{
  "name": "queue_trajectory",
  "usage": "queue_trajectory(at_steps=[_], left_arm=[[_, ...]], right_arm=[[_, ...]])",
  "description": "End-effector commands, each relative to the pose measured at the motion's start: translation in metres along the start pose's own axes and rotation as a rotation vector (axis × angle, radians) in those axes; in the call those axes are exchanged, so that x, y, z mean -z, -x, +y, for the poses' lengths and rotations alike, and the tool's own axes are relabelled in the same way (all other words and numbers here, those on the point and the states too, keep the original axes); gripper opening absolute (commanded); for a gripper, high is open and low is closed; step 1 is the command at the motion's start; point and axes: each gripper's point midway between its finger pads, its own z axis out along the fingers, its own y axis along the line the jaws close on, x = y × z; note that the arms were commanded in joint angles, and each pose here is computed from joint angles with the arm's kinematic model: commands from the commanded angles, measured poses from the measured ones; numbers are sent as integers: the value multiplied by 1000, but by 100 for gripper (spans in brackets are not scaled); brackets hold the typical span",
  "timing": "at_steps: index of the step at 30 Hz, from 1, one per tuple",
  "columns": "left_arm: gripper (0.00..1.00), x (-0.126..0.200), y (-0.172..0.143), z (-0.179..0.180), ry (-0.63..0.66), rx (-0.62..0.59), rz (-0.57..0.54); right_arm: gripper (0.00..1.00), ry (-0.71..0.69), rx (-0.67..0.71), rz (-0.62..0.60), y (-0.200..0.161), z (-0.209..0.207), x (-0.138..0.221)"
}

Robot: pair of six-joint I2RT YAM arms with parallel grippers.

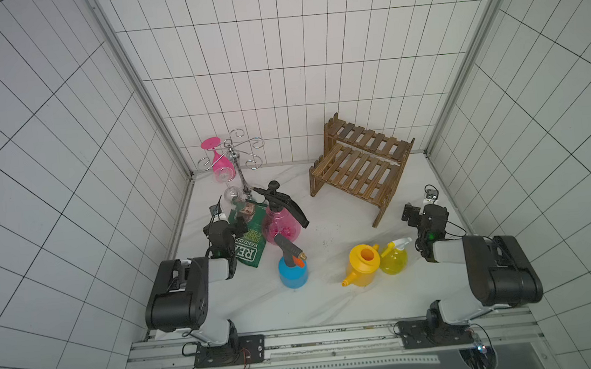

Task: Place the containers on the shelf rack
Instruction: 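Pick up a container from the center of the board.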

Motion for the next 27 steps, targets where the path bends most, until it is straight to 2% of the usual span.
queue_trajectory(at_steps=[1, 17, 21, 27], left_arm=[[98, 0, 12, 0, 3, 8, -32], [98, 0, 13, 0, 1, 8, -33], [98, 1, 13, -1, -8, 5, -36], [98, 9, 20, -3, -22, 3, -57]], right_arm=[[99, 0, -3, 1, 1, 0, 0], [99, 2, -3, -1, 1, 0, 0], [99, 135, 39, -73, 4, 20, 16], [99, 132, 37, -82, 10, 18, 24]])
